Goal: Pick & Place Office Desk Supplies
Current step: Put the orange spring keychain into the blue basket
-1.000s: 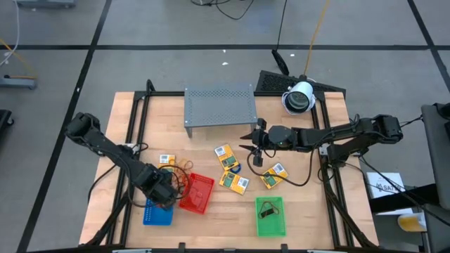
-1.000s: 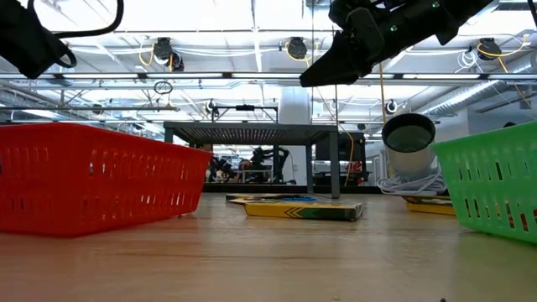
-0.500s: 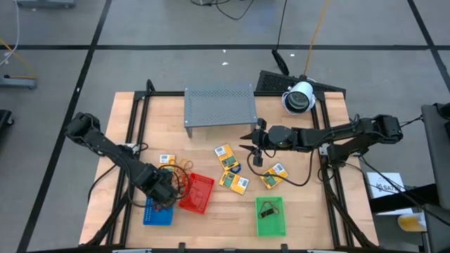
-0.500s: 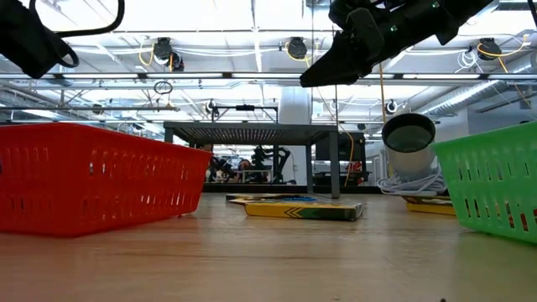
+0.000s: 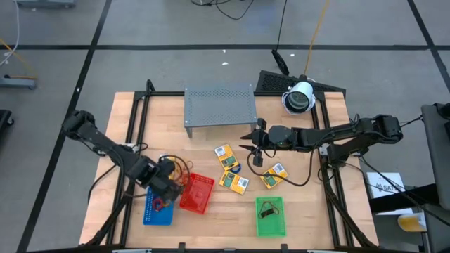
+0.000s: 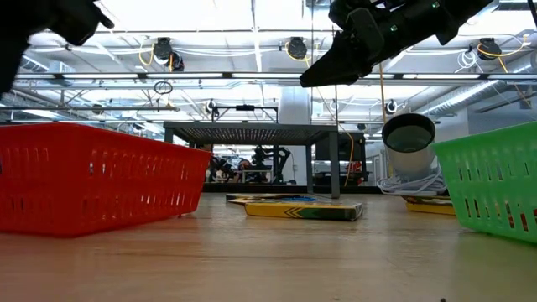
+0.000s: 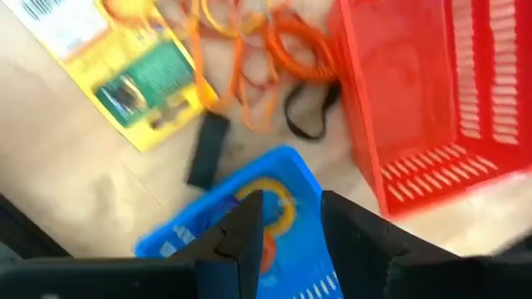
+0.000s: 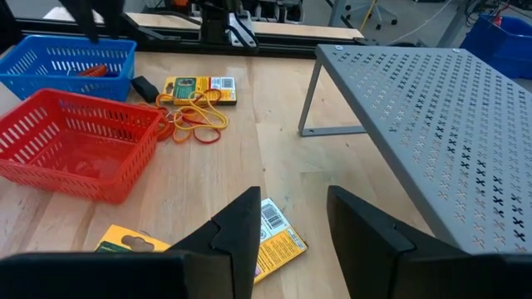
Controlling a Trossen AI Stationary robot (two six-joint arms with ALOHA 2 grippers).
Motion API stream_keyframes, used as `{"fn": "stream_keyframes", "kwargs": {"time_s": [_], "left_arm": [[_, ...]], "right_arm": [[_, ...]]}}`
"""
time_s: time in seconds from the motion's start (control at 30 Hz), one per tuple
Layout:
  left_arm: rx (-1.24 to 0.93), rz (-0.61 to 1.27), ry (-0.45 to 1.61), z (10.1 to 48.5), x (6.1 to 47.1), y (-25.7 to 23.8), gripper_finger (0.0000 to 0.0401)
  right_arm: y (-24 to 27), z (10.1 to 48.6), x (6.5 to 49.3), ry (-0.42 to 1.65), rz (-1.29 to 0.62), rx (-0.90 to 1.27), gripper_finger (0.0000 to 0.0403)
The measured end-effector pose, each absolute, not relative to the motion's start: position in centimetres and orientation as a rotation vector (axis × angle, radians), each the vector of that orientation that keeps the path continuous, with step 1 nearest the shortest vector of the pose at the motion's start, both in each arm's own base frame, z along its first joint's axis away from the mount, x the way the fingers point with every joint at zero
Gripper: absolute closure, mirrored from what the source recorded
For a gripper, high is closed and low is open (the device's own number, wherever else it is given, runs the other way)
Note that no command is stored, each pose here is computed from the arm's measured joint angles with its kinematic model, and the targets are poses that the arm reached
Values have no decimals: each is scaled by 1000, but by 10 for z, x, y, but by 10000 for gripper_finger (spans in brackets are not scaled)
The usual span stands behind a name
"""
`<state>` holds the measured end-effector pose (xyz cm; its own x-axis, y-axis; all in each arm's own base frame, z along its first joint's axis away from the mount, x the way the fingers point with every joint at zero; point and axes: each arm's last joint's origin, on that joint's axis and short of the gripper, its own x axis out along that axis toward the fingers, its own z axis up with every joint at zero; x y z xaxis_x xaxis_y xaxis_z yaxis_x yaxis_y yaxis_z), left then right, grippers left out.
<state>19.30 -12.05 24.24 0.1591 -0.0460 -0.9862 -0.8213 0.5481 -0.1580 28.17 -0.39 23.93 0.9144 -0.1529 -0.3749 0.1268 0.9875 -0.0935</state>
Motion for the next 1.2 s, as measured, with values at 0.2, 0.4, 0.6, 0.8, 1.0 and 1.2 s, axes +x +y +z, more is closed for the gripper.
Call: {"fn": "stream_keyframes", "kwargs": {"time_s": [0.2, 0.4, 0.6, 0.8, 1.0, 1.2], "left_arm": [[-793, 639, 1315, 242, 201, -105, 270], [-746, 583, 1343, 242, 211, -85, 270], [-786, 469, 1347, 243, 221, -75, 270], [-822, 561, 1289, 243, 224, -69, 270], [-876, 676, 1248, 233, 224, -66, 270], [-955, 827, 1229, 218, 218, -60, 270]], "right_arm": [[-4, 239, 282, 391, -144, -68, 271], [-4, 240, 282, 386, -147, -41, 271], [-4, 239, 282, 388, -153, -12, 271], [-6, 239, 282, 388, -157, -22, 271], [-10, 240, 282, 384, -172, -32, 271], [-10, 236, 281, 387, -164, -72, 271]]}}
